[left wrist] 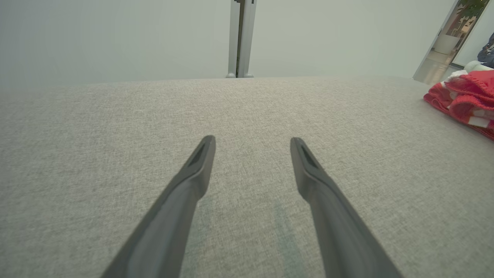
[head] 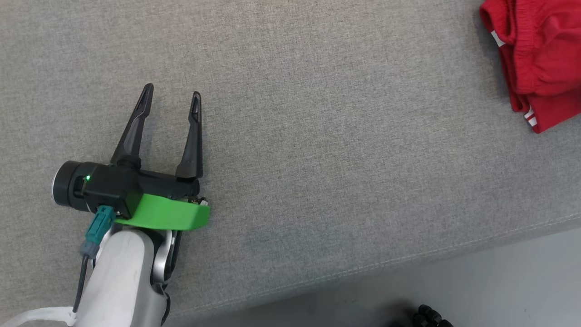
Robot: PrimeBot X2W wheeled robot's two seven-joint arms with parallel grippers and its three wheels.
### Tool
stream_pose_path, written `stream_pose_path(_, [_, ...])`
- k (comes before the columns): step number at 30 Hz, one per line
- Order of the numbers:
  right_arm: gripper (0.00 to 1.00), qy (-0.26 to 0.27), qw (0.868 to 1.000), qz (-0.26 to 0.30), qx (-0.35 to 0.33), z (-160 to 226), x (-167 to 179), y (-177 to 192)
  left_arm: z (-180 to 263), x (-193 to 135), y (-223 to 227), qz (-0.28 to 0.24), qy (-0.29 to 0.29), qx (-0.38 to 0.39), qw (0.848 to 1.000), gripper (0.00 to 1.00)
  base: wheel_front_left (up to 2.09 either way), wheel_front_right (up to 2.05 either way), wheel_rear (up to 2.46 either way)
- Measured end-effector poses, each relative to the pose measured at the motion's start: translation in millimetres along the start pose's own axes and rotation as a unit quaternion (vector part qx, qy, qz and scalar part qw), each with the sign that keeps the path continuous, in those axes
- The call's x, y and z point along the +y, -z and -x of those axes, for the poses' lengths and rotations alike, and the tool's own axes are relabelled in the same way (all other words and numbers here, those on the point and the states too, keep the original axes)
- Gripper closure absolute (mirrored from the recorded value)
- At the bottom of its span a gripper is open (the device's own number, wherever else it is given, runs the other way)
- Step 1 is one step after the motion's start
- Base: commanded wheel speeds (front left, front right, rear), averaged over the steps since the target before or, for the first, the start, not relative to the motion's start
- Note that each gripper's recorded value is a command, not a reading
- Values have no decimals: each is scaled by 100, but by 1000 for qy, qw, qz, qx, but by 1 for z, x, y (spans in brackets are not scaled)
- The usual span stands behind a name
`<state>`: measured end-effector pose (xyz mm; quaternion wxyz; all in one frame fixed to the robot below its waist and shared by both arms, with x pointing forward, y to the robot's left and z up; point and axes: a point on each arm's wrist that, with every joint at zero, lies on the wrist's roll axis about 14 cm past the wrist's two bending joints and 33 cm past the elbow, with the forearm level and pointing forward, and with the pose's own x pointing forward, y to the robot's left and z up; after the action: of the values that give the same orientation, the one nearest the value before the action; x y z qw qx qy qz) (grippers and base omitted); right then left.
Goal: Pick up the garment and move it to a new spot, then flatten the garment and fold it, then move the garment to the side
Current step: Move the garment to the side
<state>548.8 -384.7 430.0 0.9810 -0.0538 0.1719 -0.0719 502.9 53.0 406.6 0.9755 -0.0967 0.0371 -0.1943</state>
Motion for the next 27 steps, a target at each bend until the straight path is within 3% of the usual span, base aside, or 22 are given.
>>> stream_pose_path(7, [0, 44, 999, -1, -5, 12, -22, 6, 2, -2, -8, 3, -3, -7, 1000, 0, 0, 0, 0])
stream_pose_path(14, [0, 27, 996, -33, -72, 24, -7, -29, 10, -1, -28, 1, -17, -25, 1000, 0, 0, 0, 0])
stream_pose_path(18, [0, 2, 986, -50, -160, 42, 11, -77, 23, 2, -37, -4, -32, -27, 999, 0, 0, 0, 0])
stream_pose_path(27, [0, -44, 963, -77, -254, 114, 69, -97, 56, 10, -74, -21, -65, -58, 996, 0, 0, 0, 0])
